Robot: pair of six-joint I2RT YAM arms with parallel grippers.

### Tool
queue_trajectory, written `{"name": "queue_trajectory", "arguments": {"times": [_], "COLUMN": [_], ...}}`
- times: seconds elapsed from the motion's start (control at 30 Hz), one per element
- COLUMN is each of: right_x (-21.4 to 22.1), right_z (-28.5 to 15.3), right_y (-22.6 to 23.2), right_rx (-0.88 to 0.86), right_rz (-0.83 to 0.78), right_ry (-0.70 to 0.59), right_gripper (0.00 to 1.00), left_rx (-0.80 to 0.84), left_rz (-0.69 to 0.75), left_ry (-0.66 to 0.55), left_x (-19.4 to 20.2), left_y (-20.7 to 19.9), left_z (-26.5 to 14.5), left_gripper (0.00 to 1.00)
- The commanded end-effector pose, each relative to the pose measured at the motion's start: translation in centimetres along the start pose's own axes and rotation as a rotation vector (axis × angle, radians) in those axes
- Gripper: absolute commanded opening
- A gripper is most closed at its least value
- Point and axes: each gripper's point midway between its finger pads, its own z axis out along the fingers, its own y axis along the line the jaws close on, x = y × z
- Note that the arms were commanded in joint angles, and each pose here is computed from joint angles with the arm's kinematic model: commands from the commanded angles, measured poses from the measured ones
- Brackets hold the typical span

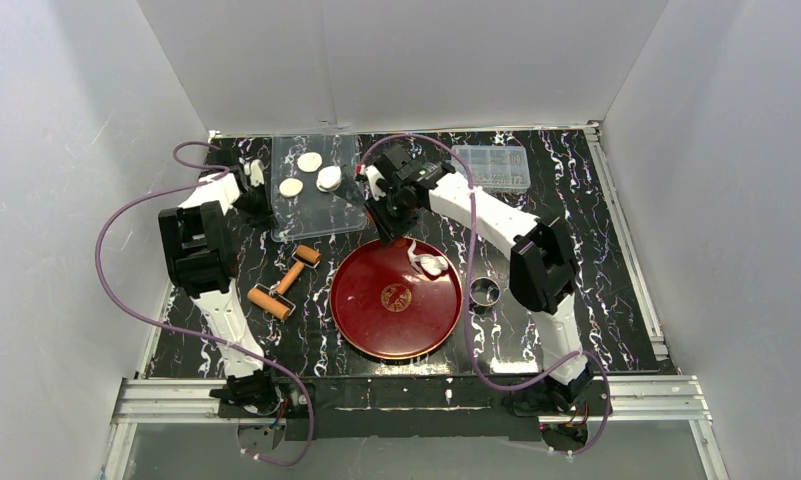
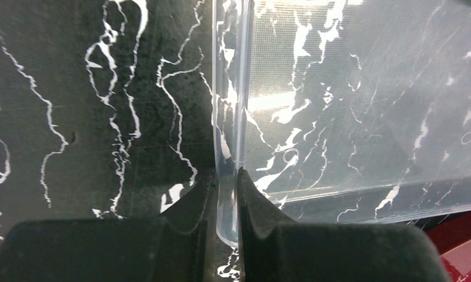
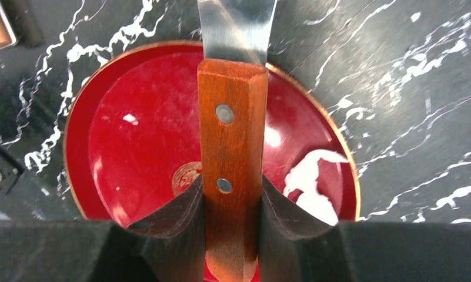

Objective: Roll out the dumpling wrappers from the dough
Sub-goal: Move the plate to the center of the board, then place the dumpling wrapper on the plate.

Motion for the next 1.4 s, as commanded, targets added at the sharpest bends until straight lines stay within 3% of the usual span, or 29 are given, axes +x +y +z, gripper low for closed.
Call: {"name": "queue_trajectory", "arguments": {"times": [0.0,0.13,0.7,1.03,1.37], "right_x": [-2.6,-2.4,-4.9,-1.4,-5.2], "right_z": [-0.6,1.4,6.0,8.4,4.0], "right_y": [-0.7,-2.3,-4.3,-6.0,-7.2], "right_rx": [0.078,0.183,0.583,0.695,0.934], "right_rz": [-0.101,-0.203,-0.575,-0.738,-0.842], "right_ry": [-0.039,0.035,0.058,0.208,0.146], "right_gripper": [0.01,0.01,0.01,0.01,0.01], "left_rx": [0.034,0.040,0.031,0.033,0.031], "left_rz": [-0.020,-0.015,0.048,0.051,0.051], "left_ry": [0.058,0.068,0.073,0.067,0.066], "left_x": [2.4,3.0,4.6,4.1,4.2], "left_y": [-1.7,-1.8,-1.7,-1.8,-1.7], "left_z": [-0.9,-0.8,-1.3,-1.2,-1.4], "left_gripper": [0.00,0.00,0.00,0.00,0.00]}}
